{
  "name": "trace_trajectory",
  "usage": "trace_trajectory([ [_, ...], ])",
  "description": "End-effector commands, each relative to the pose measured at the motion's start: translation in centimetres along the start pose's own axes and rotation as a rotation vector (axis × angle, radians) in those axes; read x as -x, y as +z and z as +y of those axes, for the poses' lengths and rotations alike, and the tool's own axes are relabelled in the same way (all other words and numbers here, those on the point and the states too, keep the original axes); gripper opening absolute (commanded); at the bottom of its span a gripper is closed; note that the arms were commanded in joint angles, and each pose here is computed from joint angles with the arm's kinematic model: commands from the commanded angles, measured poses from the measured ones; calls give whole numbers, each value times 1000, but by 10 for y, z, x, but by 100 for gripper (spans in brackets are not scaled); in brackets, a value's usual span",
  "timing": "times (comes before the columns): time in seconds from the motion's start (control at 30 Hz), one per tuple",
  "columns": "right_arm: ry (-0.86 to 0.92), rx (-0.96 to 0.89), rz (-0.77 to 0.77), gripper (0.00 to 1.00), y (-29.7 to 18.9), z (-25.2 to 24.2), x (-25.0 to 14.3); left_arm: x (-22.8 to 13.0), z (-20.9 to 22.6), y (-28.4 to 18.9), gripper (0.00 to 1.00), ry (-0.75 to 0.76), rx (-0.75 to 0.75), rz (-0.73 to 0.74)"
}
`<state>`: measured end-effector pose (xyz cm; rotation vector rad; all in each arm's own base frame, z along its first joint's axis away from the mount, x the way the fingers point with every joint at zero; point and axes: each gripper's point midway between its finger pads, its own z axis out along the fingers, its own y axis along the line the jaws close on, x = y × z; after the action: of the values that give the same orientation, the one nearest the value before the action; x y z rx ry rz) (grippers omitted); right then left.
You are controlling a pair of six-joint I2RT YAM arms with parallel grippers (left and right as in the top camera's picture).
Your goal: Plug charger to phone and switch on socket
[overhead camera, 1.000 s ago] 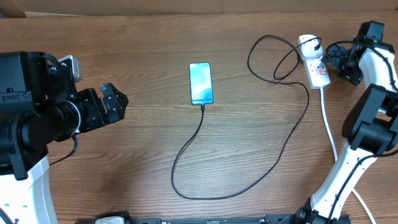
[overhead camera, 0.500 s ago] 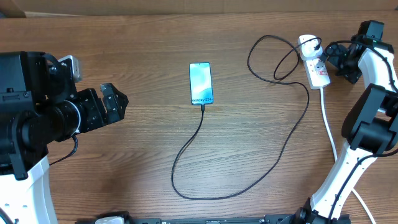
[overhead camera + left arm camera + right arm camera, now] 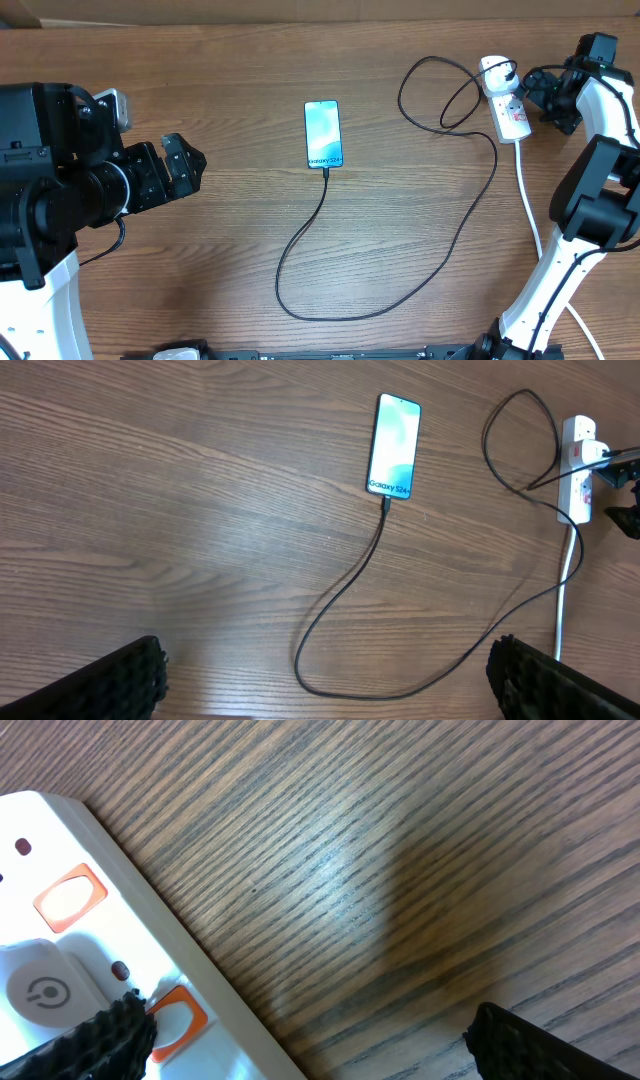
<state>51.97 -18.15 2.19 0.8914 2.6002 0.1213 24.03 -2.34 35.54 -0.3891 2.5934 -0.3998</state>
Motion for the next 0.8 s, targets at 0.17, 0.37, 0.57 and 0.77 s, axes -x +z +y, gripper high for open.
trace_trajectory([
  [0.17,-11,13,104,100,24,0,-39,-1,1,0,100,12,2,2],
  [0.37,-9,39,115,100,23,4,-41,-1,1,0,100,12,2,2],
  [0.57,0,49,120,100,-4,11,-29,-1,1,0,100,20,1,2],
  [0.77,-7,73,39,100,-75,25,0,-1,1,0,100,20,2,2],
])
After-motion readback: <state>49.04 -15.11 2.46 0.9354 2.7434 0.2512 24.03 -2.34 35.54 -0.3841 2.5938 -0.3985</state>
